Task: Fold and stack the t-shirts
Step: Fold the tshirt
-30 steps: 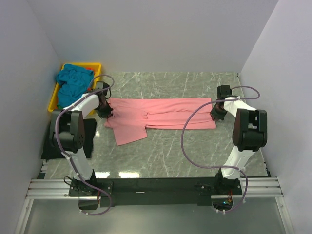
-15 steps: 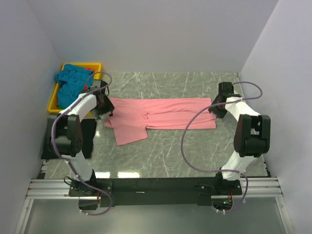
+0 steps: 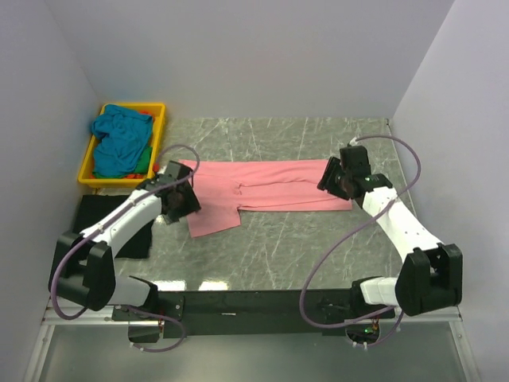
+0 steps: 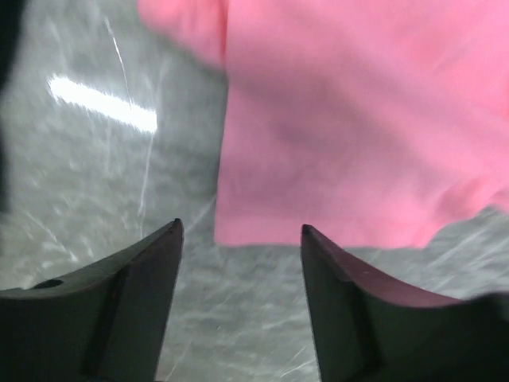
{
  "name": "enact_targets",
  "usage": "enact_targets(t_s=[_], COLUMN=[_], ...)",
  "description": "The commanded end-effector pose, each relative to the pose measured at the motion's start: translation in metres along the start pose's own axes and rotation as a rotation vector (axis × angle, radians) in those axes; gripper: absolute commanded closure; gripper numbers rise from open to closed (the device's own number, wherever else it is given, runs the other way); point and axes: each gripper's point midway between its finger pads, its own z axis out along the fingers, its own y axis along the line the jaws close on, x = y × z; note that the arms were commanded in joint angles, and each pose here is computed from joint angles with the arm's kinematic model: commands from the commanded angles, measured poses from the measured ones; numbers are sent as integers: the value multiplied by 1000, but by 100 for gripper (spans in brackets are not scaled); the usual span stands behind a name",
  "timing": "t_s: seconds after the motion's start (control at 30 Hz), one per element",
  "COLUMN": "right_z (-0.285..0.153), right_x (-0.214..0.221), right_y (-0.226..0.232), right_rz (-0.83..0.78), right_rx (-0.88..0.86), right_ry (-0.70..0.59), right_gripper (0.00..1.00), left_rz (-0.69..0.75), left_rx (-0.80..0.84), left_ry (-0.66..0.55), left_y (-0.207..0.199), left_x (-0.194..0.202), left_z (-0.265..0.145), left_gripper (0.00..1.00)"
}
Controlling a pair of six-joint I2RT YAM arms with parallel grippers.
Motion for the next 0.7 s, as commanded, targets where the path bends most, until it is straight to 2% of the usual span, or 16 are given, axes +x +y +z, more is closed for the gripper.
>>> enact_targets(t_s=[0.0, 0.17, 0.27, 0.53, 0.63, 0.67], right_z=[-13, -24, -27, -37, -36, -36], right_x=[9, 27, 31, 33, 35, 35], right_y=[5, 5, -3, -6, -6, -7], right_rz=[-12, -38, -47, -55, -55, -56], right_rx=[-47, -97, -72, -81, -87, -86], right_ry=[-10, 19, 17, -11, -9, -10], right_gripper=[41, 41, 36, 34, 34, 34], left_rz=[-28, 1, 31, 68, 70, 72], left_rx=[10, -44, -77, -122, -149, -160], left_ry=[24, 60, 85, 144, 142, 146], left_y=[-3, -3, -7, -8, -5, -4], left_x=[23, 39, 46, 69, 74, 75], left_z=[3, 25, 34, 53, 58, 60], left_gripper=[35, 48, 54, 58, 76, 90])
